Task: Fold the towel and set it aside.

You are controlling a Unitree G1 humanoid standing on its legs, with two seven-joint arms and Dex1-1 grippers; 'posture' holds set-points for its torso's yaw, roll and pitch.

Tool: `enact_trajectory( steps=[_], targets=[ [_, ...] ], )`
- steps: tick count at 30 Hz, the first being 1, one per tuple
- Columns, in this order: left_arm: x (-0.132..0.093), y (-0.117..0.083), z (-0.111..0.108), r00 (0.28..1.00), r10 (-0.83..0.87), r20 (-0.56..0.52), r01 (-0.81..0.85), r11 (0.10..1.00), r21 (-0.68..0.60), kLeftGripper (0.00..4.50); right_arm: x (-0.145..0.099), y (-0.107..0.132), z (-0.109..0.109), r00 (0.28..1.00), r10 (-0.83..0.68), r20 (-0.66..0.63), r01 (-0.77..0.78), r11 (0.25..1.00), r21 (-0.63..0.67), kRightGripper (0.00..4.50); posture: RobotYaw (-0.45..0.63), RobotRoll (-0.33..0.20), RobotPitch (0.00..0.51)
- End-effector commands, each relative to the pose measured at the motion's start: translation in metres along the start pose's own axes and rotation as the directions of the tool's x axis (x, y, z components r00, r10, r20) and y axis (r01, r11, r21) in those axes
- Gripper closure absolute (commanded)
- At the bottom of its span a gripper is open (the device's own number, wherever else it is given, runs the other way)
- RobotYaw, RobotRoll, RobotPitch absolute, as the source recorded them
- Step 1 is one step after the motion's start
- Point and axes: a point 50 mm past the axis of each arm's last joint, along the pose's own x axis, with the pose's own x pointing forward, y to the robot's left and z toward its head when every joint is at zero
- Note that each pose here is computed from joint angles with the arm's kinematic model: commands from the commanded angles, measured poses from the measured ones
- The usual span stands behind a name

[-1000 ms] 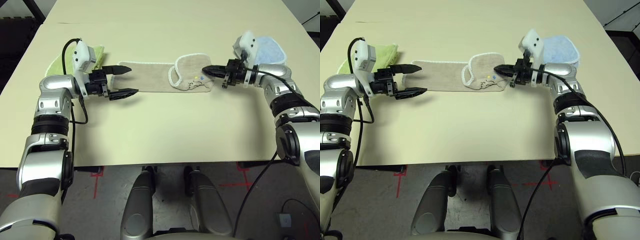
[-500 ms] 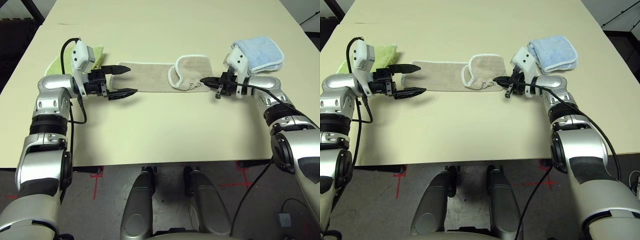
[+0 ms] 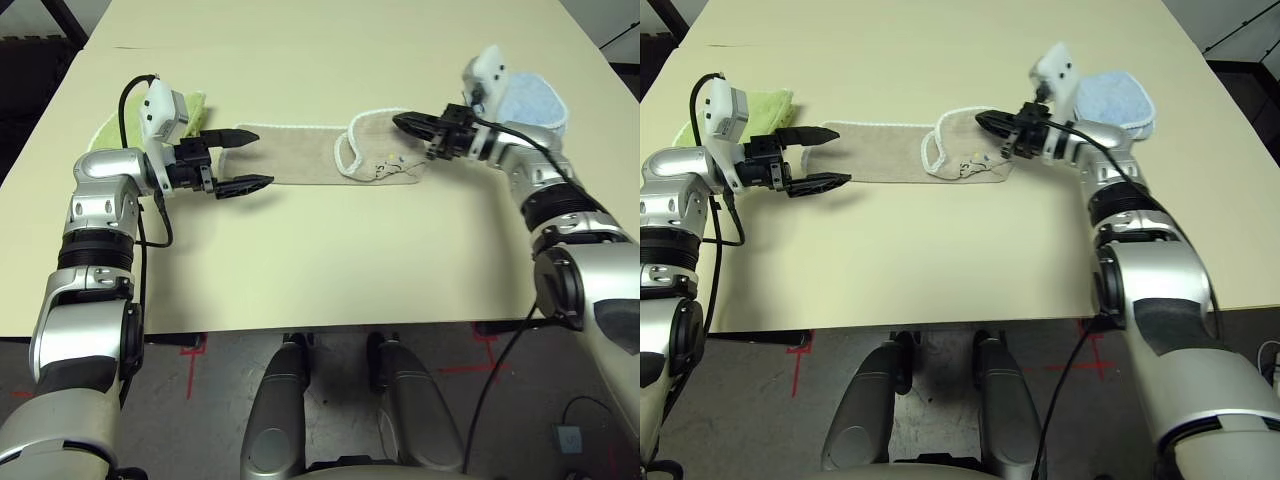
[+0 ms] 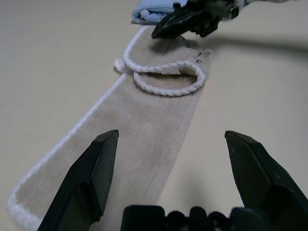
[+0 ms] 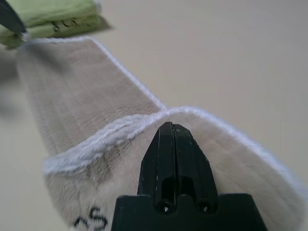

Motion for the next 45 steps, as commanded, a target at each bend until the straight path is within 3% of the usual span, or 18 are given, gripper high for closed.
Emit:
enact_trajectory(
  steps=[1,8,16,21,29,32,39,45],
  targets=[
    [-0.006,-0.002,-0.001,1.0,0.005,-0.011,-0.005,1.0,-0.001,0.0,0.003,0.0,-0.015,0.99,-0.091,-0.11,0.091,0.996,-0.01,4.48,0.11,0.0,0.253],
    [-0.014,-0.005,-0.001,1.0,0.017,-0.026,-0.017,1.0,-0.009,0.0,-0.012,-0.003,-0.045,0.972,-0.162,-0.173,0.177,0.981,0.078,4.48,0.12,0.0,0.261],
    [-0.009,-0.003,0.0,1.0,0.018,-0.021,-0.018,1.0,-0.017,0.0,-0.019,-0.02,-0.009,0.979,-0.193,0.068,0.182,0.972,0.146,4.48,0.08,0.0,0.262],
    [-0.005,-0.002,-0.001,1.0,0.019,-0.012,-0.019,1.0,-0.022,0.0,-0.024,-0.026,-0.008,0.968,-0.248,0.048,0.239,0.961,0.138,4.48,0.06,0.0,0.265],
    [-0.004,-0.002,-0.001,1.0,0.012,-0.014,-0.012,1.0,-0.026,0.0,-0.016,-0.013,-0.034,0.964,-0.235,-0.128,0.247,0.965,0.088,4.48,0.07,0.0,0.267],
    [-0.005,-0.002,-0.001,1.0,0.012,-0.017,-0.013,1.0,-0.028,0.0,-0.017,-0.012,-0.036,0.964,-0.232,-0.13,0.245,0.965,0.094,4.48,0.07,0.0,0.265],
    [-0.004,-0.001,-0.002,1.0,0.018,-0.016,-0.018,0.999,-0.03,0.0,-0.026,-0.023,-0.002,0.984,-0.139,0.109,0.125,0.984,0.125,4.48,0.05,0.0,0.256],
    [-0.004,0.0,-0.003,1.0,0.022,-0.01,-0.022,0.999,-0.031,0.0,-0.032,-0.018,0.009,0.987,0.039,0.159,-0.043,0.999,0.018,4.48,0.05,0.0,0.25]
  ],
)
